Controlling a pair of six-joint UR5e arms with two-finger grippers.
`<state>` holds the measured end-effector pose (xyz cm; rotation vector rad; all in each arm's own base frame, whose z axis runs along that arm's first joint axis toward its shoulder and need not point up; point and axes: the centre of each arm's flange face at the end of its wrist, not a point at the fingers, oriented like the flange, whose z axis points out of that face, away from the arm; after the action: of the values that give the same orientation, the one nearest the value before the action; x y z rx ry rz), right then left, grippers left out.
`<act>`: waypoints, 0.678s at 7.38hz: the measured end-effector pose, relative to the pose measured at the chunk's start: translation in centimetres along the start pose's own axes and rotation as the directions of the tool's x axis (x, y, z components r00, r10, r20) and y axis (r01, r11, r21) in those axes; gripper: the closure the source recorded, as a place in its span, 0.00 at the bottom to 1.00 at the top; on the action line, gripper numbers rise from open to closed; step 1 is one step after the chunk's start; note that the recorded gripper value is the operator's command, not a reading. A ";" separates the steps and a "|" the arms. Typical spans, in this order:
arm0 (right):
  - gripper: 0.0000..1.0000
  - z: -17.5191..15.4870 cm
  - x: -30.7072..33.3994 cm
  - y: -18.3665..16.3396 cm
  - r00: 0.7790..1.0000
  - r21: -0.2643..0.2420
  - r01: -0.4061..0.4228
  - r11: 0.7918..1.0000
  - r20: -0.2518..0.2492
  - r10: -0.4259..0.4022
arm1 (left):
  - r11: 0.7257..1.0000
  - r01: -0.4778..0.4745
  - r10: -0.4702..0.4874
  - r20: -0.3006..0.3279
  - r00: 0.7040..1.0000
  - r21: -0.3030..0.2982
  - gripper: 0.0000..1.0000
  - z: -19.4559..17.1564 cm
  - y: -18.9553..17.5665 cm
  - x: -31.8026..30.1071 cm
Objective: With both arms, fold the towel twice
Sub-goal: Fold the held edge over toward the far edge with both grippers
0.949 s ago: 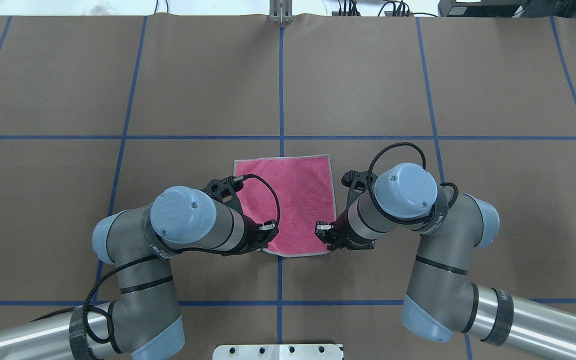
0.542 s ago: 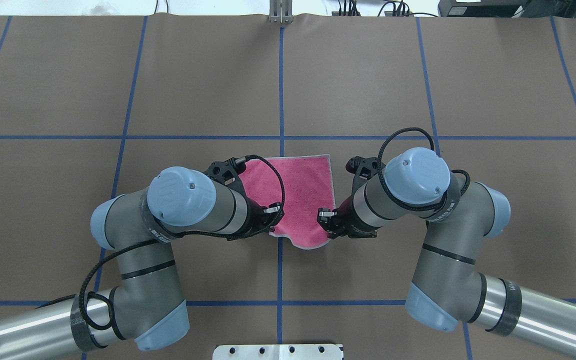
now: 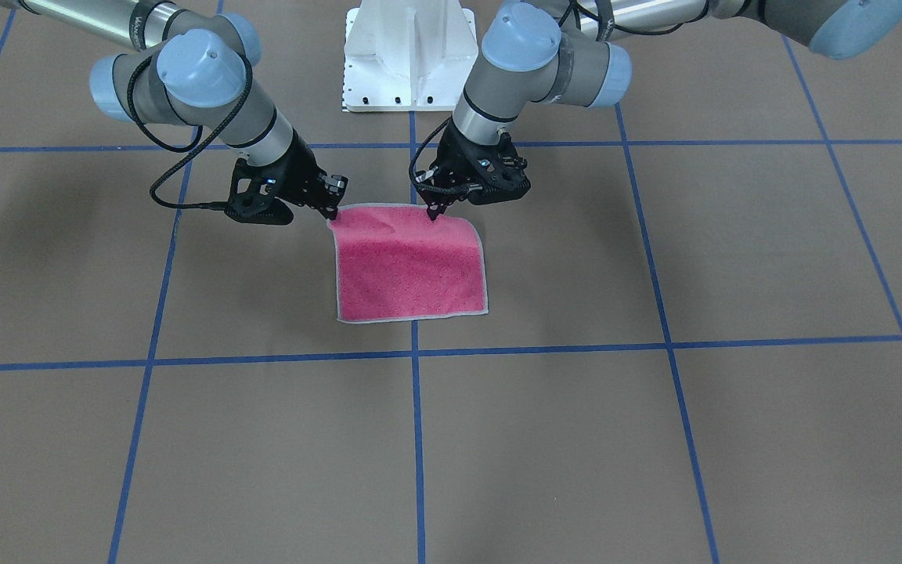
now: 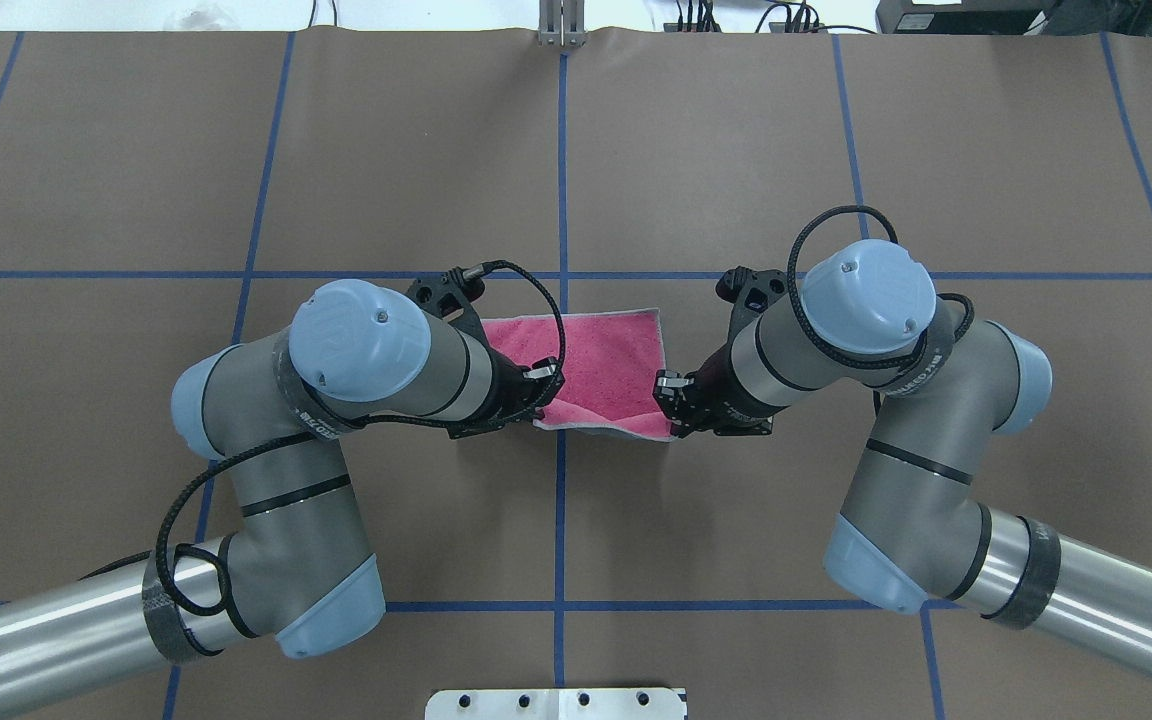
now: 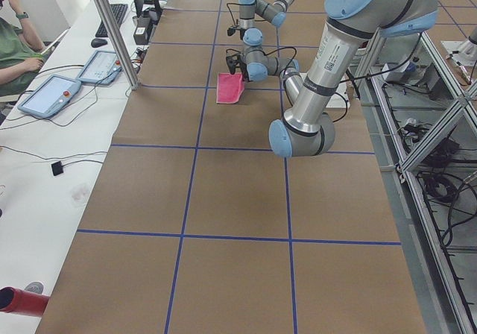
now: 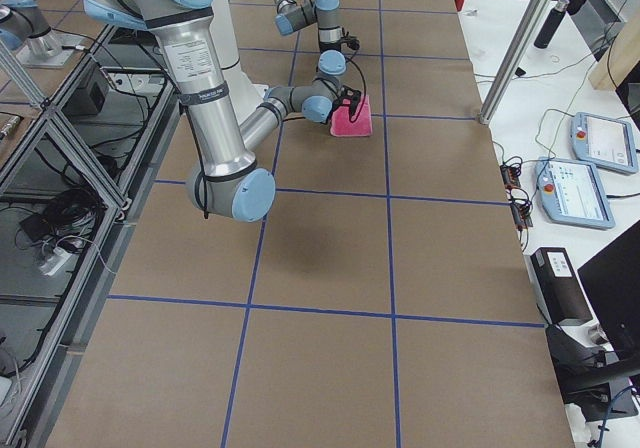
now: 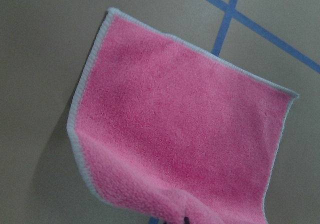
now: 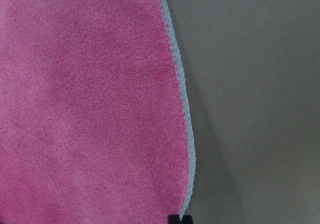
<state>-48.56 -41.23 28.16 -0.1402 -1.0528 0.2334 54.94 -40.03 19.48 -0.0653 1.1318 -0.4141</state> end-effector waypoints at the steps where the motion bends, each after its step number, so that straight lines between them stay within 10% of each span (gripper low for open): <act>1: 1.00 0.5 -1.0 -0.9 1.000 0.009 -0.006 1.000 -0.002 0.006 | 1.000 0.003 -0.004 0.004 1.000 0.009 1.00 0.1 -0.5 -0.1; 5: 1.00 0.0 -2.2 -4.3 0.999 0.048 -0.034 0.998 -0.001 0.034 | 0.999 0.023 -0.024 0.029 0.999 0.035 1.00 1.9 -2.6 0.2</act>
<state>-49.07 -45.92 27.26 -0.1151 -1.0425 0.2885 55.91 -42.79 20.79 -0.0537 1.0955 -0.4525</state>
